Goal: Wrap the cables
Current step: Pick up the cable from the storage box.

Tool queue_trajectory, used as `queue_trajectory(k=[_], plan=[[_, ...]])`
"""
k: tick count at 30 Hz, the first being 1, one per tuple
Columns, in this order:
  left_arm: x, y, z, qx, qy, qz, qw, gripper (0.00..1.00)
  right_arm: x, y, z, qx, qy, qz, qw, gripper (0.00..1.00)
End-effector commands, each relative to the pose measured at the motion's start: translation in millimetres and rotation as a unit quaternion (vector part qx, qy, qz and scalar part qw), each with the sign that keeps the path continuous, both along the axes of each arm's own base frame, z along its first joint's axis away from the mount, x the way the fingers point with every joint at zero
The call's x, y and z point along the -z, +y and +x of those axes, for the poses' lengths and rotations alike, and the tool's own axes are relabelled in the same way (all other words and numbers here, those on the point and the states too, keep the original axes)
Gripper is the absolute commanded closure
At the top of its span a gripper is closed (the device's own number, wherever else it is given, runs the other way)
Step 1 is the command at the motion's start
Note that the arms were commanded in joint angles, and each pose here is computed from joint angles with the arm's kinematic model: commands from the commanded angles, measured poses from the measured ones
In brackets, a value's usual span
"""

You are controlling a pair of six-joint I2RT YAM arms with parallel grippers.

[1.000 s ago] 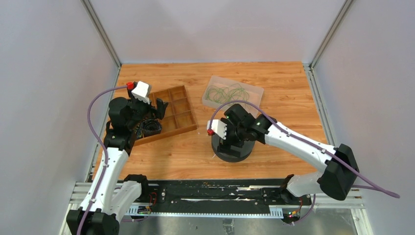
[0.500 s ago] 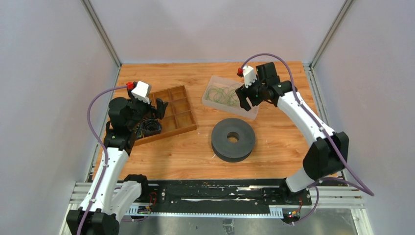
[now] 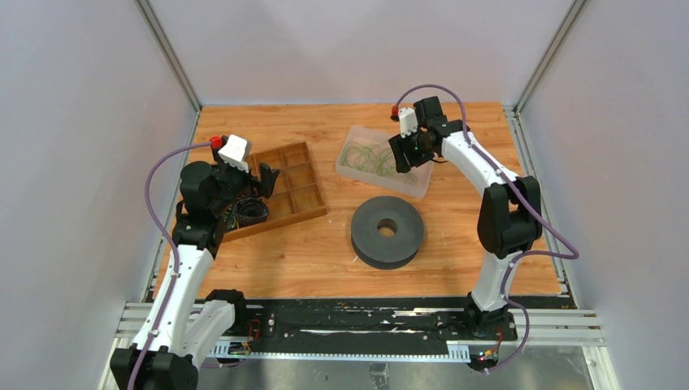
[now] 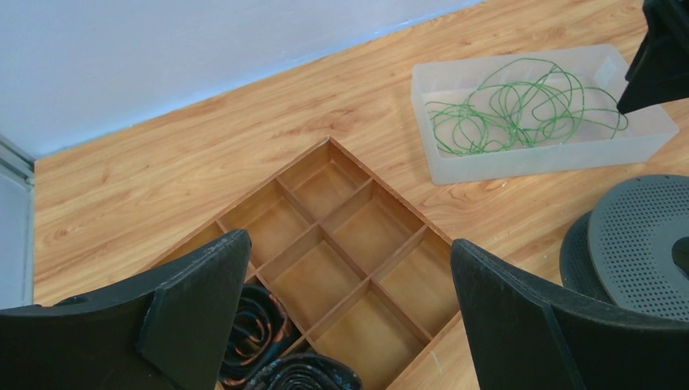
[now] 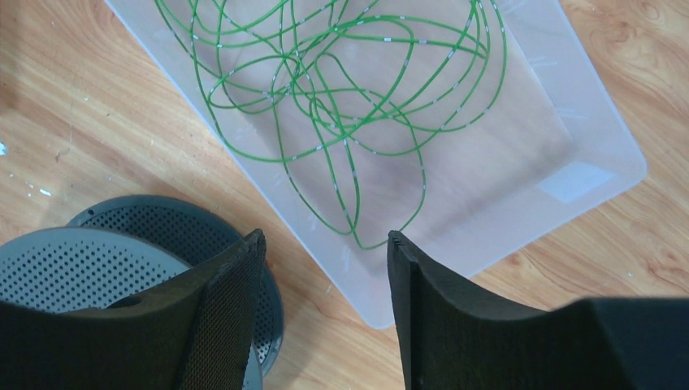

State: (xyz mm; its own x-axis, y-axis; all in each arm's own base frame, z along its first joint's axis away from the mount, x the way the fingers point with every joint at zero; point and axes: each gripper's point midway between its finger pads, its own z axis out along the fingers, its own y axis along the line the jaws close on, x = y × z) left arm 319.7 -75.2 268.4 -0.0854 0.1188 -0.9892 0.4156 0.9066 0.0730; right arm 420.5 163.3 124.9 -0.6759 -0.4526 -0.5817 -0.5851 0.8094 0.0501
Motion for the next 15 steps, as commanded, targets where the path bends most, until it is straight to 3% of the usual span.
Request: queue_trajectory(k=[1,15], plan=[[-5,-2,0,0.008,-0.011,-0.005,1.000,0.02,-2,-1,13,0.002,-0.003,0.007,1.000,0.45],[-4,-1,0,0.006,-0.011,-0.002,1.000,0.02,17,2,23,-0.020,0.014,0.013,1.000,0.57]])
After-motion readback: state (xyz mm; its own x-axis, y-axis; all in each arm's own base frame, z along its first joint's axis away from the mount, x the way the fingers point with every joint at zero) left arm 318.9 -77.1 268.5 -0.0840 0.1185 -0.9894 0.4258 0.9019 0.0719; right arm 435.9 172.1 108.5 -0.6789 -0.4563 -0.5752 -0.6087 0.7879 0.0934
